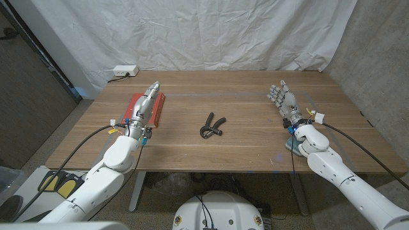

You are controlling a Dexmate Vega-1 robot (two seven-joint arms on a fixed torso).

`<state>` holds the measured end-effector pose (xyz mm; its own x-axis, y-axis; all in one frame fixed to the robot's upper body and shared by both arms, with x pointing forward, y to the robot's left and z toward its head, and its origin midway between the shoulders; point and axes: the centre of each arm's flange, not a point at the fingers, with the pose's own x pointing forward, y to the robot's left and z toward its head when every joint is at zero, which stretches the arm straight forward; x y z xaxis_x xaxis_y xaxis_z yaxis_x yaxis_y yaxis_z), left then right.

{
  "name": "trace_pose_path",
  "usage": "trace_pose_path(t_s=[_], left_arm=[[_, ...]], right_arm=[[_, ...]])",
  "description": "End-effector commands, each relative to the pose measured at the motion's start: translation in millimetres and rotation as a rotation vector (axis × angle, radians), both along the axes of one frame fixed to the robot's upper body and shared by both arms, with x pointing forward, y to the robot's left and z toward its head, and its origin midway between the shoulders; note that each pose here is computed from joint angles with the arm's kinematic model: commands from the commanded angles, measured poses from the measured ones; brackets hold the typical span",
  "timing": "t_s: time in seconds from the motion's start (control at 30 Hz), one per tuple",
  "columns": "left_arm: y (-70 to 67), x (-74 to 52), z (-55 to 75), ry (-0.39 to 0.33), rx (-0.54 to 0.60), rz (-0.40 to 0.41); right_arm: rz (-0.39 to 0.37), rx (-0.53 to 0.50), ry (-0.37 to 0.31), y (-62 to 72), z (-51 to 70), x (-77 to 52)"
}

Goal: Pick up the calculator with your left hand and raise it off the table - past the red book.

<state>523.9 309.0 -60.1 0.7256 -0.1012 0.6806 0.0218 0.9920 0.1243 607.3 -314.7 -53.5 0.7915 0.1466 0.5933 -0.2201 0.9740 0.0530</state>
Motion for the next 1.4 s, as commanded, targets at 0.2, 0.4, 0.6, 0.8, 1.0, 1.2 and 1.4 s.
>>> trace_pose_path(t_s=[0.2,0.4,0.6,0.8,1.0,1.2,1.4], left_arm=[[11.2,-11.5,-13.1,-0.022,0.008,0.034],[14.4,-14.1,-15.2,-0.026,0.003,0.045],[15.8,-17.3,-16.5,-0.023,0.018,0.041],[17.4,-21.0,-17.4,-0.023,0.02,0.054],[18.3,-25.5,-19.9,-0.028,0.025,0.069],[20.2,-31.8,-23.8,-0.037,0.037,0.101],[25.7,-38.3,-25.8,-0.041,0.056,0.123]], right_arm=[[-0.008,0.015,-0.002,-0.3,1.0,-1.4],[-0.005,0.021,0.003,1.3,0.3,1.7],[-0.004,0.016,0.004,4.0,2.1,4.0],[-0.009,0.014,0.001,4.6,5.4,4.3],[-0.012,0.018,0.002,3.2,6.5,5.1],[-0.009,0.02,0.003,3.6,7.6,6.8],[-0.007,0.019,0.004,5.2,8.7,9.2]])
